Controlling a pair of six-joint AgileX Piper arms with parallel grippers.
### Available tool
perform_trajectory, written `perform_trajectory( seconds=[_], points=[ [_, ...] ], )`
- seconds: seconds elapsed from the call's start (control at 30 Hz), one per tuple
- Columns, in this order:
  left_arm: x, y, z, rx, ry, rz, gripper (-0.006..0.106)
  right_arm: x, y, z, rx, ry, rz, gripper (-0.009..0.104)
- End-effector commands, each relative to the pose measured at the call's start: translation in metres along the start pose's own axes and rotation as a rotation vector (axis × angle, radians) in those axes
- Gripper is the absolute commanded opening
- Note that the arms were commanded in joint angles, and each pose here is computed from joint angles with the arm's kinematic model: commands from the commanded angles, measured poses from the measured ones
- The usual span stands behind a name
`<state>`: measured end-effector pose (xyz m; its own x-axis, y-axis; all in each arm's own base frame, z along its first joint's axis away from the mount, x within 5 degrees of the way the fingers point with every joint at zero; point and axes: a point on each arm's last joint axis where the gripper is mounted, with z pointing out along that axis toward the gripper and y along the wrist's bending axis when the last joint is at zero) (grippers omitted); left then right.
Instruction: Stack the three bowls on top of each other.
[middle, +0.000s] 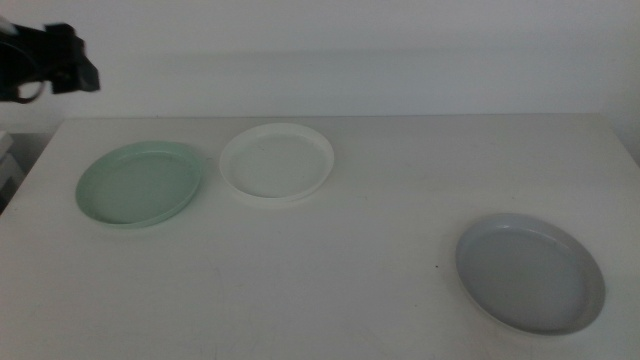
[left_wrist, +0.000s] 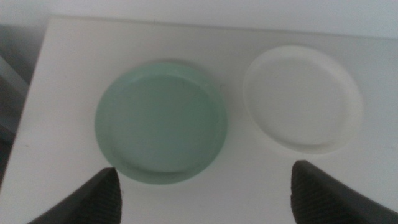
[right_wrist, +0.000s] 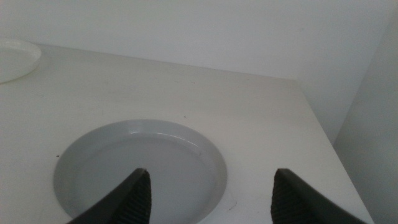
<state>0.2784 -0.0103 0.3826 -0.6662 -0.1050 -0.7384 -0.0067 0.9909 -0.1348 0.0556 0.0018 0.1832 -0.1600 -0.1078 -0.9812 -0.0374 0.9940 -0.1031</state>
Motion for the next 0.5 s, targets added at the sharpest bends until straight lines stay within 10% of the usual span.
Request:
perform_trajectory(
  seconds=[0.0, 0.47],
  points=[
    [-0.016, -0.002, 0.004, 0.016, -0.087, -0.026, 0.105, -0.008, -0.002, -0.001, 0.023, -0.081, -0.006, 0.050],
    [-0.033, 0.061, 0.092, -0.099, 0.029, -0.097, 0.105, -0.008, -0.002, -0.001, 0.023, -0.081, -0.006, 0.050]
  ],
)
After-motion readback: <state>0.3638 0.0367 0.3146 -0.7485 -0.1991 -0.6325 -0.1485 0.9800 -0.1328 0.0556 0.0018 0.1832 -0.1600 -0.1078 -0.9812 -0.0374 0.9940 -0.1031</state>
